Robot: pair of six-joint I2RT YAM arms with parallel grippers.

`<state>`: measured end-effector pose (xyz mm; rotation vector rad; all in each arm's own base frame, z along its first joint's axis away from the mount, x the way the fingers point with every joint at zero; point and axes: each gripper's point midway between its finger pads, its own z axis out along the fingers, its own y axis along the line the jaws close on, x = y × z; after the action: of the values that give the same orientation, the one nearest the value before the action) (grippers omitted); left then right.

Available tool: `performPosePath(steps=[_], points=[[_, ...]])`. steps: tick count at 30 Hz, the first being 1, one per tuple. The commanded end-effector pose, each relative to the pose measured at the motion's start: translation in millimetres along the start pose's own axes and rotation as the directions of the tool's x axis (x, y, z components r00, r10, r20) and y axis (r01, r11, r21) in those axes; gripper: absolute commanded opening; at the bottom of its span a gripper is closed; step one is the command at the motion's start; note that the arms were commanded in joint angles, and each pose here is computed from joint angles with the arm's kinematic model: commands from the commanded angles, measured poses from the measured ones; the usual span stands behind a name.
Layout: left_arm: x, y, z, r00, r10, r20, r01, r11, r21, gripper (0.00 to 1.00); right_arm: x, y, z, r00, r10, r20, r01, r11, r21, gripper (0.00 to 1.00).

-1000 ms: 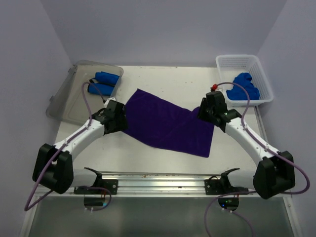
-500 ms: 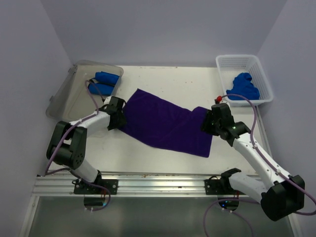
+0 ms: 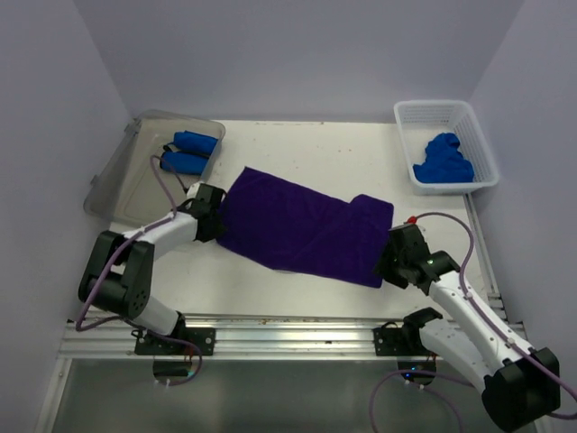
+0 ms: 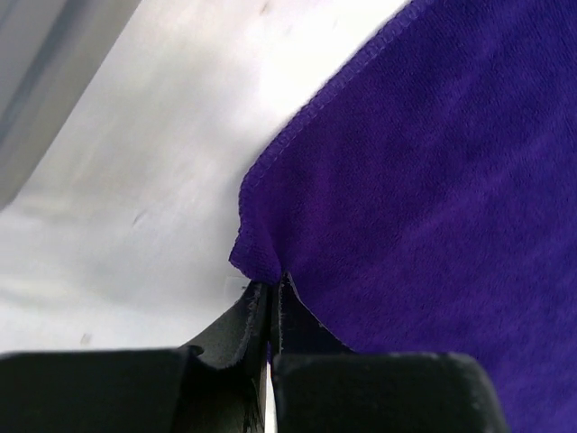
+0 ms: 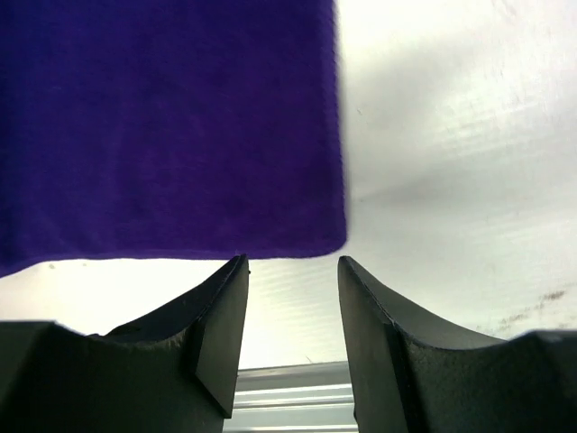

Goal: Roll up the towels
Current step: Flatten the towel

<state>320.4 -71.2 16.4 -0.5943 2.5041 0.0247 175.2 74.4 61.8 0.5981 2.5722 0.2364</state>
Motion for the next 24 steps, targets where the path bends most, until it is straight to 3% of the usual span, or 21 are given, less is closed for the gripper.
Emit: performPosePath(steps=[1,5,21,24], points=[[11.2,13.3,-24.3,0.999,-0.042,-0.004,0.042,0.999,0.023,0.0,11.1,-8.6,4.5,0.994,0.108,-0.034,-0.106,0.993,0.061,0.48],[26.2,24.1,-37.4,0.999,-0.051,-0.013,0.052,0.998,0.047,0.0,30.4,-20.5,19.0,0.982,0.167,-0.086,-0.156,0.98,0.122,0.45],[31.7,22.9,-44.2,0.999,-0.023,-0.027,0.025,0.996,0.086,0.0,27.2,-19.5,39.7,0.985,0.167,-0.034,-0.164,0.982,0.09,0.46],[28.5,20.8,-44.7,1.0,-0.018,-0.024,0.02,0.996,0.089,0.0,29.2,-23.8,43.7,0.986,0.161,-0.04,-0.156,0.981,0.114,0.39]])
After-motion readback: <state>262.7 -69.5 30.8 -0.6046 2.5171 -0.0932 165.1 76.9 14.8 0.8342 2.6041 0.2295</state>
